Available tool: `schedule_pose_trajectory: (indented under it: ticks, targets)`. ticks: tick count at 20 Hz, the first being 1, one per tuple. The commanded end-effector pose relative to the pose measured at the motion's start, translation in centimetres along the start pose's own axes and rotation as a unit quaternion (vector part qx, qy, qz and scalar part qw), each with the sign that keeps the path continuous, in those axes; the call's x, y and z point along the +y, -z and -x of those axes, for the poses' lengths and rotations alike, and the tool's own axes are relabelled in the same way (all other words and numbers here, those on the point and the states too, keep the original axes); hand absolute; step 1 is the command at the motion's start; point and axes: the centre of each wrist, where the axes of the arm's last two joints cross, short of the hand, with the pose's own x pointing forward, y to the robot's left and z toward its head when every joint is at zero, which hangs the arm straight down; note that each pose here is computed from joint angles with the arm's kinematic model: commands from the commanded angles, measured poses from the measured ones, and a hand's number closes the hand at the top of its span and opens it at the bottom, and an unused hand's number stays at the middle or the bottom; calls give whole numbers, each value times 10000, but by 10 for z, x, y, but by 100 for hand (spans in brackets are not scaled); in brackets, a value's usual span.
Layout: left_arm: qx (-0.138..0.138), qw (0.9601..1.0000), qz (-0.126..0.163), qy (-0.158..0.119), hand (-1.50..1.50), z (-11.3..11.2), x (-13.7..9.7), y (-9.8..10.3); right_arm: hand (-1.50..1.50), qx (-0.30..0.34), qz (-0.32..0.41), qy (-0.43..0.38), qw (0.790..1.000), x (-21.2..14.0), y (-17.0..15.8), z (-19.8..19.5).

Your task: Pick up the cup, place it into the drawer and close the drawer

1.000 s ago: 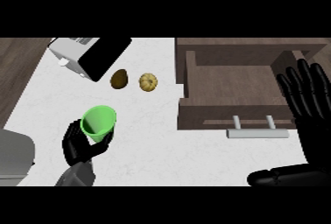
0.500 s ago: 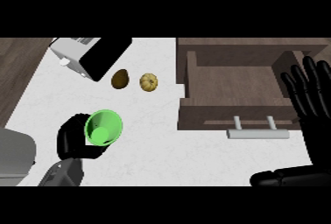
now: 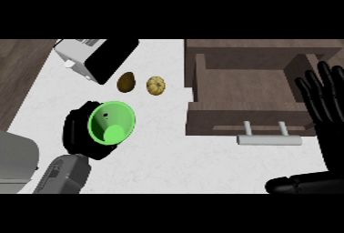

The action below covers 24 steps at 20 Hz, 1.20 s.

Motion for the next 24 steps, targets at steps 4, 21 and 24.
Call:
schedule_pose_trajectory:
  ticks: [4,21,24]
  targets:
    - [-79,9990,371,-235,150,-37,-52,69,-150,23,-15,50,10000,-6,5,-1]
    - [-112,9971,732,187,150,-98,-170,173,-150,-7,-40,-30,10000,13,-7,2]
    - [-109,9968,731,304,150,-88,-178,173,-150,-26,11,-54,10000,-3,2,15]
